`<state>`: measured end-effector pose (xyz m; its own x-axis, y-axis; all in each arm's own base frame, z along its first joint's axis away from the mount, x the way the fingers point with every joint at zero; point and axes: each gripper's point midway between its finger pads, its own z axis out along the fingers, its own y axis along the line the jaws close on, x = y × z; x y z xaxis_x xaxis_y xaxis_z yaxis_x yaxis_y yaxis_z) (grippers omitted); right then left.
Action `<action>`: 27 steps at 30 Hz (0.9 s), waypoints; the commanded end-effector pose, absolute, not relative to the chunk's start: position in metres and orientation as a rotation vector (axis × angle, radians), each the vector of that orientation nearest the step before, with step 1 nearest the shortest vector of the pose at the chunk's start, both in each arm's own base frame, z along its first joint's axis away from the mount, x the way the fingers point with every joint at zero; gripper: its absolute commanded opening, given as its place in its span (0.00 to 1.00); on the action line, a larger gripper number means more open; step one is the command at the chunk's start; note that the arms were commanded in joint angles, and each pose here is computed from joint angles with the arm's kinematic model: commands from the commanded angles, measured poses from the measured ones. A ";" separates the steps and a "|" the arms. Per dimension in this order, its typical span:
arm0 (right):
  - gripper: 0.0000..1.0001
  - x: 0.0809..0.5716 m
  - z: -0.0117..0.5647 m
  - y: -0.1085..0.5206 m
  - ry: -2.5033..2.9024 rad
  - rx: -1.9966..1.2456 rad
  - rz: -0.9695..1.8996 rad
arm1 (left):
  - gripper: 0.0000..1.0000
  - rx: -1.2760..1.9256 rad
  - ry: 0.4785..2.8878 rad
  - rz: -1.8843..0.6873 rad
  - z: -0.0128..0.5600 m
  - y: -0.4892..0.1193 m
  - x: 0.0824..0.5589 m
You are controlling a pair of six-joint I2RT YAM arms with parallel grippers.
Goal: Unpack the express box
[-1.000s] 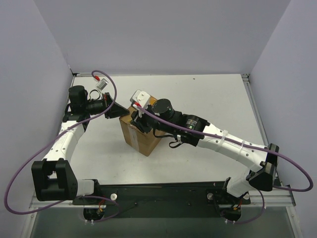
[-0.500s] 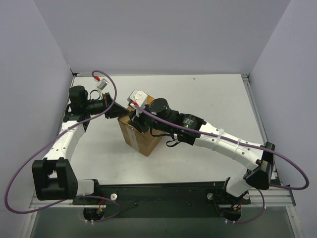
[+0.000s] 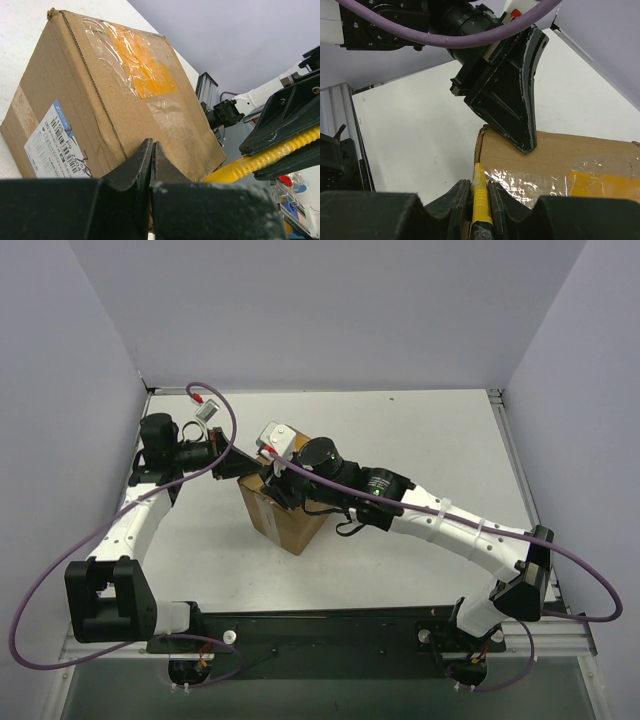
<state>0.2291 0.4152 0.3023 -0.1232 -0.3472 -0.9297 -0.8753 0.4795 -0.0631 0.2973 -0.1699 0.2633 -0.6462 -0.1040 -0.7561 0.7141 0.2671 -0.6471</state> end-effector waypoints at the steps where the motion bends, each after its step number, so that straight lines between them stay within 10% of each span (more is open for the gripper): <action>1: 0.00 0.228 0.315 0.397 1.717 -1.061 0.613 | 0.00 0.504 1.892 -1.444 0.243 -0.168 0.306; 19: 0.00 0.210 0.300 0.351 1.828 -1.072 0.576 | 0.00 0.522 1.914 -1.400 0.237 -0.165 0.318; 27: 0.00 0.248 0.432 0.331 1.582 -0.861 0.592 | 0.02 0.570 1.735 -1.425 0.291 -0.171 0.323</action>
<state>0.2182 0.3543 0.3191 -0.2063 -0.4067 -0.8900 -0.8525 0.5211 -0.0405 0.3087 -0.1708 0.2684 -0.6513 -0.0984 -0.7524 0.7147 0.2537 -0.6518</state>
